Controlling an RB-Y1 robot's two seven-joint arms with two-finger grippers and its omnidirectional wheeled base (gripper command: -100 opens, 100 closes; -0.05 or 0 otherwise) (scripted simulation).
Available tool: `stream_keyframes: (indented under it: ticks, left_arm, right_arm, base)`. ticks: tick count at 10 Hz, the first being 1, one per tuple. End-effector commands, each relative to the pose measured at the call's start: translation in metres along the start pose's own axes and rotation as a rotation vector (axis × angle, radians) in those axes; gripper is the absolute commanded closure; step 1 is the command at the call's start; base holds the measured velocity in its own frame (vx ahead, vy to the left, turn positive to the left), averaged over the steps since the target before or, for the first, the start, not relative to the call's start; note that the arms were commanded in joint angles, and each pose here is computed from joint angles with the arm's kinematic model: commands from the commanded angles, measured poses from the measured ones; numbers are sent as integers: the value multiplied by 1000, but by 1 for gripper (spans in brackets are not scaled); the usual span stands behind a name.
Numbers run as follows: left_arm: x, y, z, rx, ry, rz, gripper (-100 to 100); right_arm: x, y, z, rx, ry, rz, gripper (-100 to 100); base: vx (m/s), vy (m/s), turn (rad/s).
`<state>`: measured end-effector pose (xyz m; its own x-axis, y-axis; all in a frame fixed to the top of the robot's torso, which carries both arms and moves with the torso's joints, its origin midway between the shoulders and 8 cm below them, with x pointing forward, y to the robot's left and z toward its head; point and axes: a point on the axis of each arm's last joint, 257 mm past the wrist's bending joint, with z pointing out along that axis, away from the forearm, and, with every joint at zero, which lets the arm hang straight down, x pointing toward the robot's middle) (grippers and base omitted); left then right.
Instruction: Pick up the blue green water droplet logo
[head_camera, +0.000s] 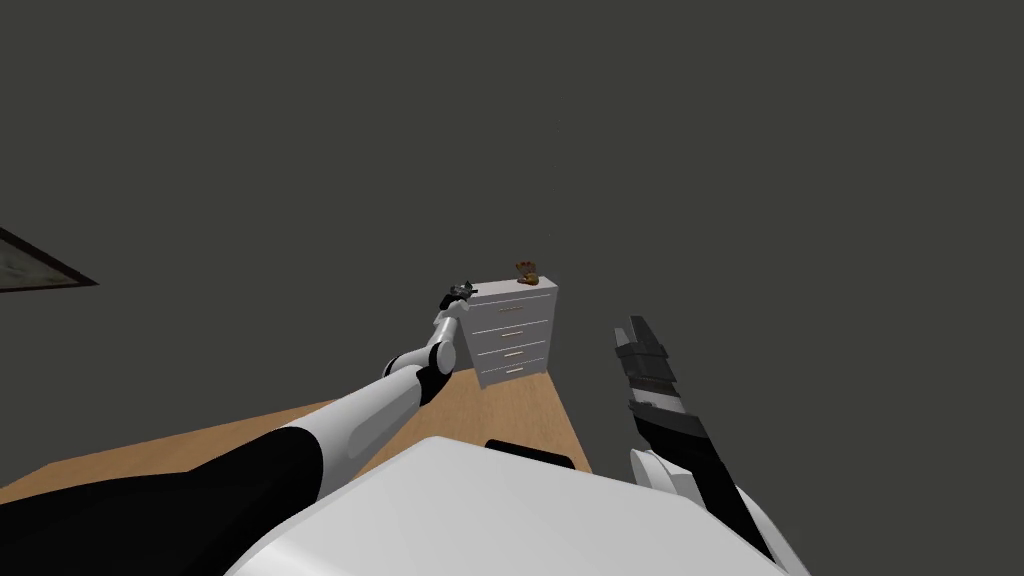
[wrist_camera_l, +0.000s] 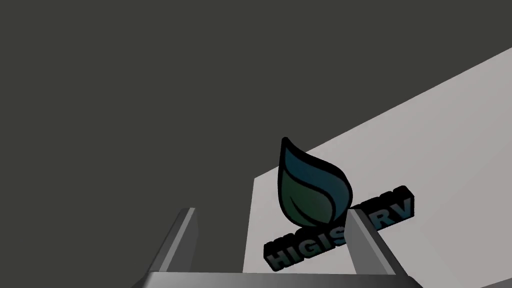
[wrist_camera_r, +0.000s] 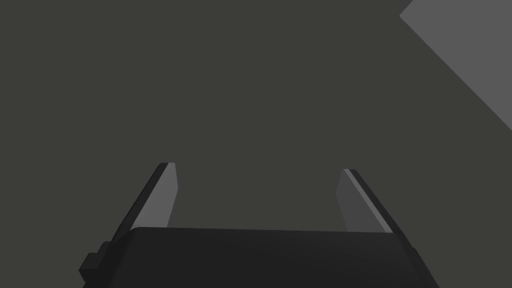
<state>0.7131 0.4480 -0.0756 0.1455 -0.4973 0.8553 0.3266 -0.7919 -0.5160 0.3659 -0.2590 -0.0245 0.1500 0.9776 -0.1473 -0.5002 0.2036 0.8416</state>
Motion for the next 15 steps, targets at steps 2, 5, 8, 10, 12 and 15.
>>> stream_keyframes:
  ticks: [2,5,8,10,12,15]
  left_arm:
    - [27,-8,2,39,51,-11,-100]
    - [50,-9,4,61,89,-44,-100]
    - [60,-1,4,58,100,-73,-100]
    - [60,19,2,30,92,-110,-100]
    - [55,38,-1,0,77,-140,-100]
    - [43,75,-7,-59,40,-199,-100]
  right_arm:
    - [0,0,0,0,0,0,0]
    - [0,0,0,0,0,0,0]
    - [0,0,0,0,0,0,0]
    - [0,0,0,0,0,0,0]
    - [0,0,0,0,0,0,0]
    - [0,0,0,0,0,0,0]
  base:
    - [-182,-18,121]
    - [-113,-27,111]
    - [-8,-28,60]
    - [34,-20,55]
    - [85,10,38]
    - [121,28,30]
